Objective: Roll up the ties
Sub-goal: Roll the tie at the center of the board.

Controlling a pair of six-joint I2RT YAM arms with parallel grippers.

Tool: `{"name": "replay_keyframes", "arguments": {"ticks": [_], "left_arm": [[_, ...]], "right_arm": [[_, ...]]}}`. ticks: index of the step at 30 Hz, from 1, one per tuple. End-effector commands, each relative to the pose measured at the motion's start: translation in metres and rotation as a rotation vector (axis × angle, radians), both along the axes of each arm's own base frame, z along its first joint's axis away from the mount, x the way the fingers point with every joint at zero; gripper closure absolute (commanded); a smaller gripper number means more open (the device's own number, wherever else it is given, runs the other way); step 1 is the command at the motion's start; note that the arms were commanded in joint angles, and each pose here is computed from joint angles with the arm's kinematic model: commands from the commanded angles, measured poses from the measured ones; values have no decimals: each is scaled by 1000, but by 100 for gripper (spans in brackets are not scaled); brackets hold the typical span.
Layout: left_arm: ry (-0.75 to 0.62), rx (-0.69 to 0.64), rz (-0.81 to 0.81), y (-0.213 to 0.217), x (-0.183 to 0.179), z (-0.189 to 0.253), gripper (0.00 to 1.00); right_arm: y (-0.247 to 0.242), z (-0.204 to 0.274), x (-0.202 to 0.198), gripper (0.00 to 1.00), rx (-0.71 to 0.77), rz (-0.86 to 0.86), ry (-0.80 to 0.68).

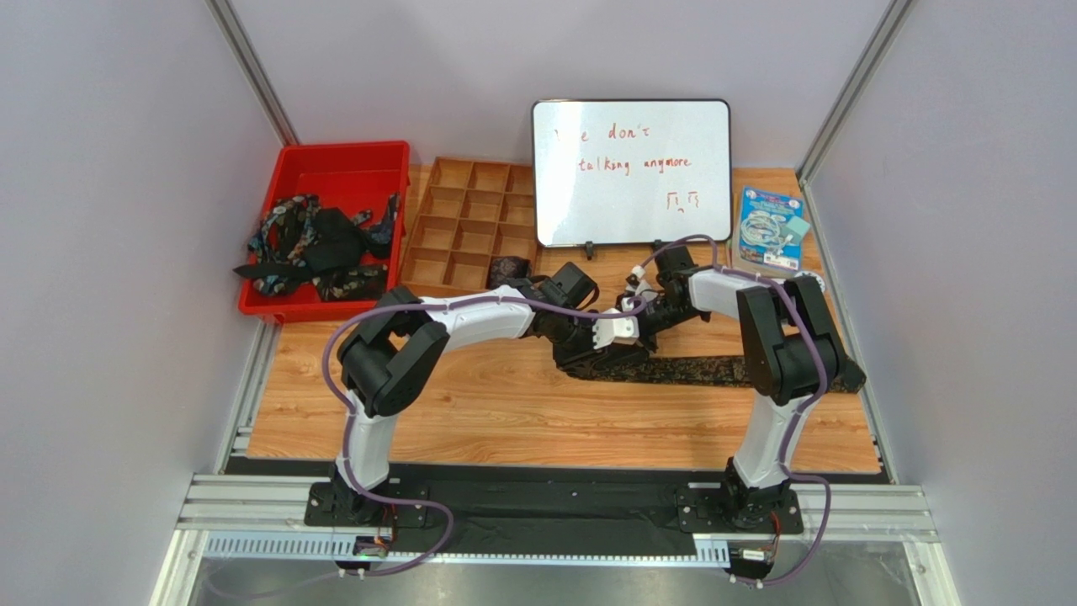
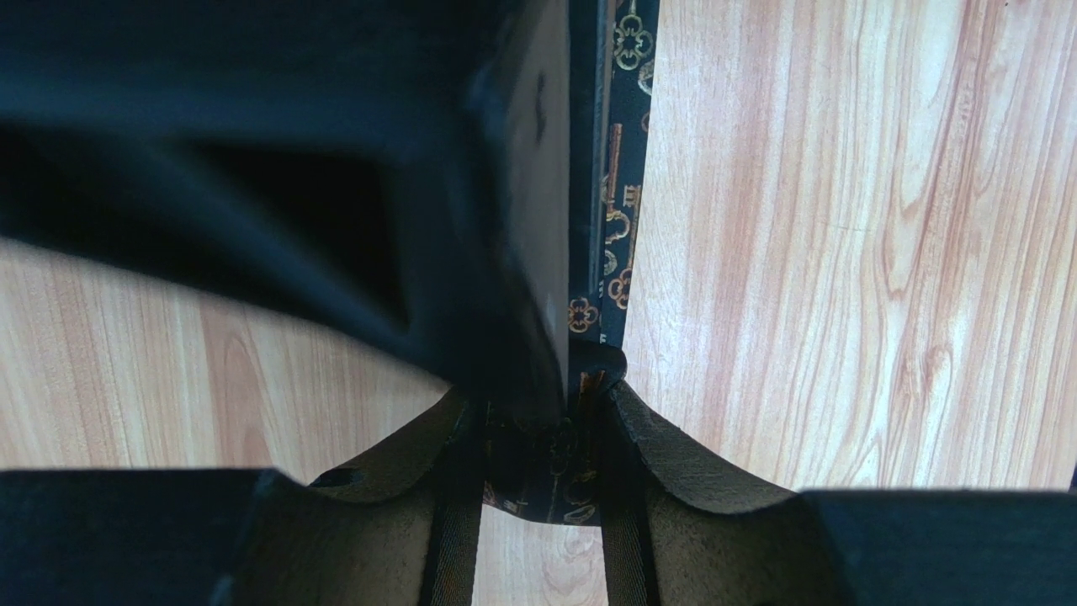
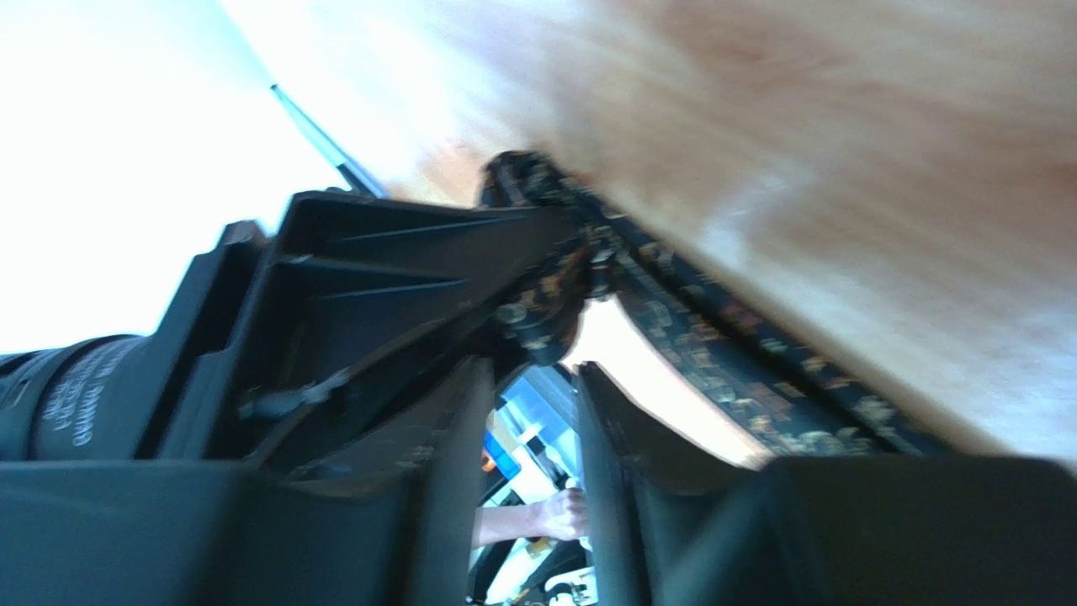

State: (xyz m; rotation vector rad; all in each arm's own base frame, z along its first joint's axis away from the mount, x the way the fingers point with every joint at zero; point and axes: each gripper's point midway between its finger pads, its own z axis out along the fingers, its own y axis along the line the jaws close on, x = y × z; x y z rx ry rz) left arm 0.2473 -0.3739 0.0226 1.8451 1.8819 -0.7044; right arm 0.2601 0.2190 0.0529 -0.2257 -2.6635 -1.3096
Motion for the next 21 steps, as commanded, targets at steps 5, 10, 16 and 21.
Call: {"name": "replay_keyframes", "arguments": {"ticks": [5, 10, 16, 21], "left_arm": [[93, 185, -19, 33, -25, -53, 67], [97, 184, -27, 33, -26, -53, 67], [92, 188, -42, 35, -27, -52, 66], [81, 183, -62, 38, -29, -48, 64]], "right_arm": [[14, 18, 4, 58, 79, 27, -69], [19, 1, 7, 62, 35, 40, -93], [18, -14, 14, 80, -11, 44, -105], [10, -23, 12, 97, -66, 56, -112]]}}
